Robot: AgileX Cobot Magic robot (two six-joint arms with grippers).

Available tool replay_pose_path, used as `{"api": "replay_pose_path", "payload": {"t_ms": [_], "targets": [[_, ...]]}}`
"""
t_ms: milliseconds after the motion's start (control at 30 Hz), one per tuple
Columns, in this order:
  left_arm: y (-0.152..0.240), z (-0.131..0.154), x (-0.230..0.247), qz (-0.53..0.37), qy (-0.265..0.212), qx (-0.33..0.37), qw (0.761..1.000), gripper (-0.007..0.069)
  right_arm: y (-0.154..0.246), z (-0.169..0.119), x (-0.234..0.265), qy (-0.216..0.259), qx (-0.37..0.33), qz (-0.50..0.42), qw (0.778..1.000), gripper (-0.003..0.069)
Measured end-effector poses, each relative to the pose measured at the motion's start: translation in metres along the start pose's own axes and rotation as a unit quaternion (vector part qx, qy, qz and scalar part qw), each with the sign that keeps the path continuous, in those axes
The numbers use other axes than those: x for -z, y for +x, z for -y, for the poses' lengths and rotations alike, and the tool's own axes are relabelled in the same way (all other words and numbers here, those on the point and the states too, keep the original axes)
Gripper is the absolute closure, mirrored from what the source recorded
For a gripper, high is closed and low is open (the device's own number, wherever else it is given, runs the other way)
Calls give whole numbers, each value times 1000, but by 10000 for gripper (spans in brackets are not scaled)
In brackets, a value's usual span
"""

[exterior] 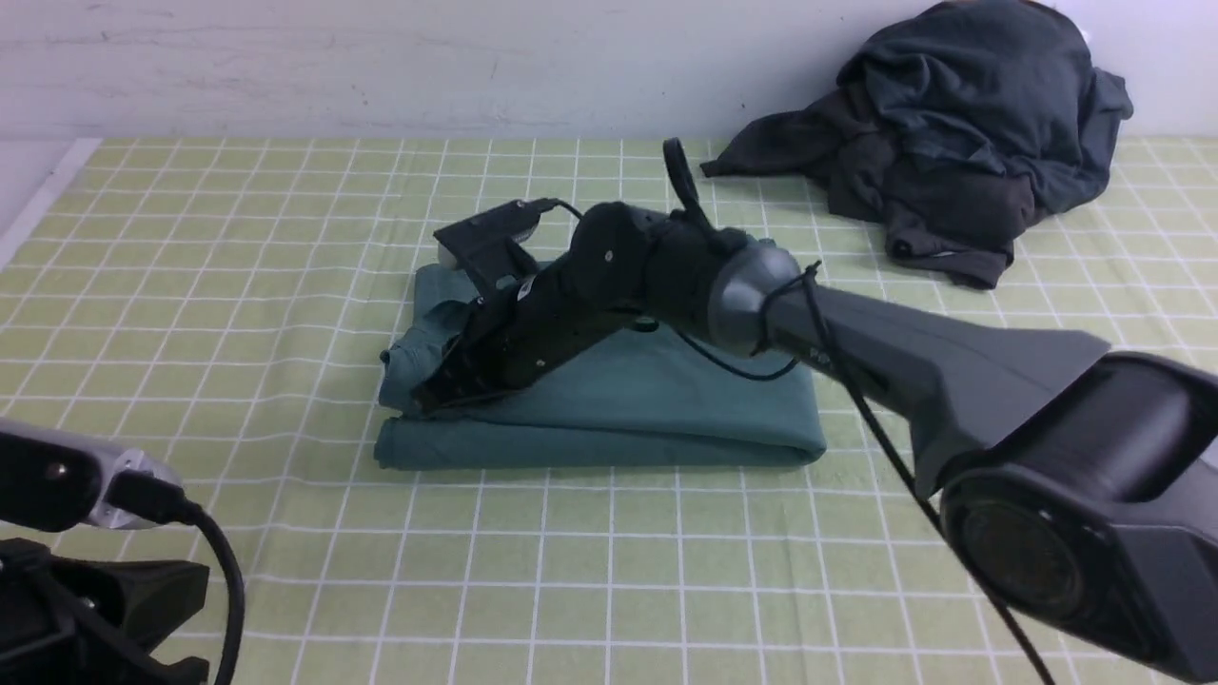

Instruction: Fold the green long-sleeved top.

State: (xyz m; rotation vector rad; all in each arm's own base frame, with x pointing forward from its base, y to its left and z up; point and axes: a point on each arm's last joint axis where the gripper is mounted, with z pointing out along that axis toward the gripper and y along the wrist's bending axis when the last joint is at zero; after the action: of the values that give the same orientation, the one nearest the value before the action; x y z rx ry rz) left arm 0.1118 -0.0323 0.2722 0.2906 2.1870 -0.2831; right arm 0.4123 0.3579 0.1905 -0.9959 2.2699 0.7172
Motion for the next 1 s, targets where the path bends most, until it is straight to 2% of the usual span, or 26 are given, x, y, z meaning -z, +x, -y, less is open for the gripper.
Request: {"api": "replay_pose_path", "payload": {"t_ms": [67, 167, 233, 333, 367, 433, 500, 533, 600, 667, 733, 800, 833, 900, 933, 1000], "targets": [[0, 1, 7, 24, -3, -15, 1000, 628, -12, -5, 24, -5, 7, 7, 1000, 672], [6, 5, 30, 109, -19, -61, 992, 628, -48, -22, 118, -12, 34, 43, 998, 671], [18, 6, 37, 150, -30, -76, 985, 628, -63, -32, 184, 2, 57, 71, 996, 671], [31, 6, 40, 186, -41, -82, 978, 628, -66, -37, 239, 30, 83, 76, 993, 671], [40, 5, 40, 210, -52, -85, 973, 628, -63, -36, 270, 61, 97, 68, 991, 671], [46, 3, 38, 231, -64, -88, 967, 628, -58, -32, 297, 106, 102, 63, 987, 671], [51, 1, 37, 249, -74, -88, 962, 628, -46, -22, 325, 174, 90, 48, 979, 671], [51, 1, 37, 251, -74, -89, 961, 628, -46, -21, 326, 175, 89, 48, 979, 671], [53, 0, 35, 256, -78, -88, 960, 628, -20, -6, 358, 262, 57, 19, 963, 671], [54, 0, 34, 254, -77, -85, 960, 628, -1, 2, 368, 294, 30, -3, 955, 671], [55, 0, 34, 253, -76, -82, 961, 628, 40, 11, 397, 352, -33, -9, 935, 671], [55, 0, 34, 250, -74, -82, 962, 628, 69, 11, 404, 372, -59, 28, 926, 671], [55, 0, 34, 250, -74, -82, 962, 628, 70, 11, 405, 376, -57, 43, 924, 671], [55, 0, 33, 249, -73, -81, 962, 628, 94, -5, 409, 380, -47, 136, 914, 671], [55, 0, 33, 248, -73, -81, 963, 628, 99, -5, 405, 377, -47, 148, 913, 671], [56, 0, 33, 248, -73, -81, 963, 628, 135, -29, 402, 361, -38, 271, 892, 671]]}}
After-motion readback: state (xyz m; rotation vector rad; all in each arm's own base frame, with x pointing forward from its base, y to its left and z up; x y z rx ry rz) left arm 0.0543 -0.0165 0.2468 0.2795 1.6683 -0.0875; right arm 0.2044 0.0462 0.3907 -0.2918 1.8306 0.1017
